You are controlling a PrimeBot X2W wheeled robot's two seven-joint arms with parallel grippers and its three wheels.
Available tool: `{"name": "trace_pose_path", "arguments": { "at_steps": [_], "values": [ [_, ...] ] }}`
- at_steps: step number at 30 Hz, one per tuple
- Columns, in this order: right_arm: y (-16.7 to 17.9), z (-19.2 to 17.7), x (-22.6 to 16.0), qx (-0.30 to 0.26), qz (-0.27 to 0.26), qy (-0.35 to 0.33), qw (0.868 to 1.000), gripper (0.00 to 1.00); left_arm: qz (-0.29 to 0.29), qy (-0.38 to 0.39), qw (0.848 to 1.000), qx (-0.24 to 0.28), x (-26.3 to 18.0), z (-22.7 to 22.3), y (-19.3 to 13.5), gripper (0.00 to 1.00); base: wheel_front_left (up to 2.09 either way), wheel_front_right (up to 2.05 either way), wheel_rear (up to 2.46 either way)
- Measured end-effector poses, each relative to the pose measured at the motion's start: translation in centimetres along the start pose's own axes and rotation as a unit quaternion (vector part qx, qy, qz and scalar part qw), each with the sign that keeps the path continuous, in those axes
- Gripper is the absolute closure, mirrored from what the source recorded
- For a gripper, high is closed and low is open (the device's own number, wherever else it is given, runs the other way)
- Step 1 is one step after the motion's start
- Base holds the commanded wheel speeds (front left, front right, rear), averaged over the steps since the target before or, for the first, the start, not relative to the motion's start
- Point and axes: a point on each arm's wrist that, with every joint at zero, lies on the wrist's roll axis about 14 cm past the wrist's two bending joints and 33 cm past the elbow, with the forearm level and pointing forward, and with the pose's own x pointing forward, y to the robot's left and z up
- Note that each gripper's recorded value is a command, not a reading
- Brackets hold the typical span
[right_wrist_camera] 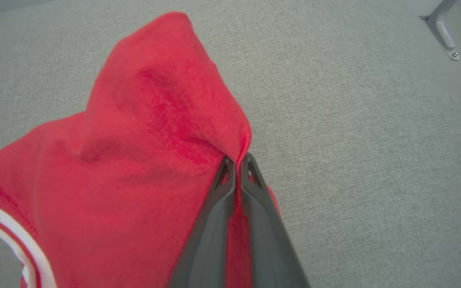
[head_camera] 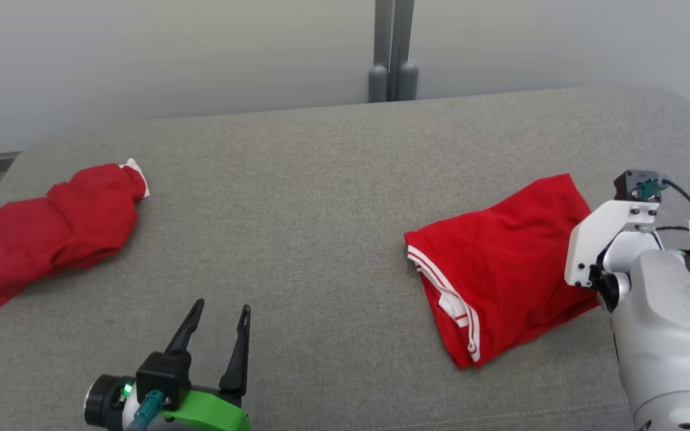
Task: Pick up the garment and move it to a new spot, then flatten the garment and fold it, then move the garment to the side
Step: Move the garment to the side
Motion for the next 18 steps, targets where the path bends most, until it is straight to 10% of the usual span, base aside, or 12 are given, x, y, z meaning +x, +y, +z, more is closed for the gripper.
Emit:
{"name": "trace_pose_path", "arguments": {
  "at_steps": [18],
  "values": [
    [-13.6, 3.9, 2.2, 0.015, -0.164, -0.039, 0.986, 1.0, -0.165, 0.01, 0.986, 0.006, 6.5, -1.0, -8.0, 0.0, 0.0, 0.0, 0.0]
  ]
}}
